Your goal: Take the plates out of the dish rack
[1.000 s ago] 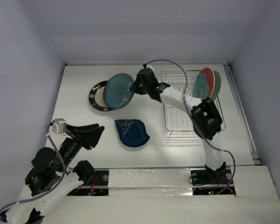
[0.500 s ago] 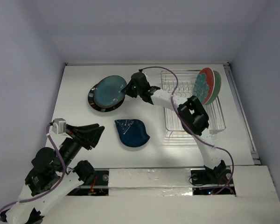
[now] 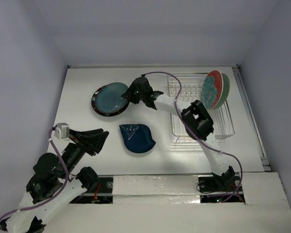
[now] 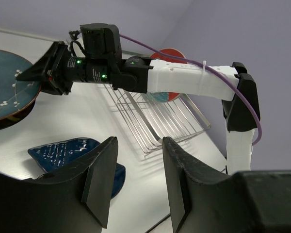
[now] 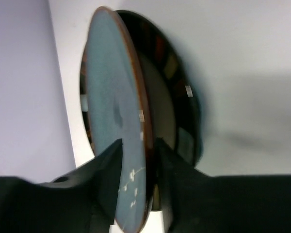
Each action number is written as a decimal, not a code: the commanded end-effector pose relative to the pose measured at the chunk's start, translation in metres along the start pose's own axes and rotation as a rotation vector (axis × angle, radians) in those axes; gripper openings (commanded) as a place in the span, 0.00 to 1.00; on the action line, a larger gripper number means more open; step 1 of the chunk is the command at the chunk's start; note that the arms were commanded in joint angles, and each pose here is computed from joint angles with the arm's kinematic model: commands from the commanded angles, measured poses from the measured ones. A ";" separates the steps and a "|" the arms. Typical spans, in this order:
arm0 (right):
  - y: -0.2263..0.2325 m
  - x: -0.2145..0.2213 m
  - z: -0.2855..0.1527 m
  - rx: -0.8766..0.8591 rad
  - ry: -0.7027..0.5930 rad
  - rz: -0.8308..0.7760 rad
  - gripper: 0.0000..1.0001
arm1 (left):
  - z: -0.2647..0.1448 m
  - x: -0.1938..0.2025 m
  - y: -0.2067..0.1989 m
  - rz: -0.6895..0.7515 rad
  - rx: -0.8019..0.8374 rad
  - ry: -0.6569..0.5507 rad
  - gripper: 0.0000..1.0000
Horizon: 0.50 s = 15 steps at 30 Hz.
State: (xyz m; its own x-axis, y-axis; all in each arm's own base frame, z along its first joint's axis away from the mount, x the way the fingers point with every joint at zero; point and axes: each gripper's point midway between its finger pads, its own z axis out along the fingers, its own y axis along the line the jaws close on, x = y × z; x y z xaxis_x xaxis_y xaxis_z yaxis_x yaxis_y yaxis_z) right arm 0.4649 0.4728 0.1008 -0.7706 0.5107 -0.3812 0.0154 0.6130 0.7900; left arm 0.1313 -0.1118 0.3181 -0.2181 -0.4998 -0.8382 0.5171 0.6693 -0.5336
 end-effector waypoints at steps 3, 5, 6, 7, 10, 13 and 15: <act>0.092 -0.014 -0.021 -0.225 -0.029 -0.039 0.56 | 0.001 -0.007 -0.005 -0.013 0.013 -0.026 0.39; 0.082 -0.014 -0.022 -0.178 -0.034 -0.087 0.67 | 0.001 -0.008 -0.005 -0.014 0.016 -0.030 0.39; 0.077 -0.014 -0.026 -0.144 -0.030 -0.104 0.70 | 0.000 -0.008 -0.005 -0.014 0.016 -0.030 0.39; 0.072 -0.017 -0.027 -0.120 -0.046 -0.144 0.73 | 0.000 -0.009 -0.005 -0.013 0.017 -0.032 0.39; 0.064 -0.018 -0.036 -0.060 -0.030 -0.208 0.82 | 0.000 -0.010 -0.005 -0.014 0.019 -0.036 0.39; 0.046 -0.026 -0.040 0.038 -0.056 -0.286 0.88 | -0.002 -0.010 -0.005 -0.015 0.022 -0.040 0.39; 0.035 -0.026 -0.043 0.089 -0.049 -0.329 0.89 | -0.002 -0.011 -0.006 -0.017 0.024 -0.044 0.39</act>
State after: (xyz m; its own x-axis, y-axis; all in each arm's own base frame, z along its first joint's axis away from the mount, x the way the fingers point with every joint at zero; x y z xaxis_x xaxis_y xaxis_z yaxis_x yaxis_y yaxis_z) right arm 0.4549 0.4671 0.1033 -0.7805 0.3447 -0.5216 -0.0939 0.7602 0.6429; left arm 0.1310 -0.1117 0.3178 -0.2207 -0.5016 -0.8365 0.5158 0.6678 -0.5366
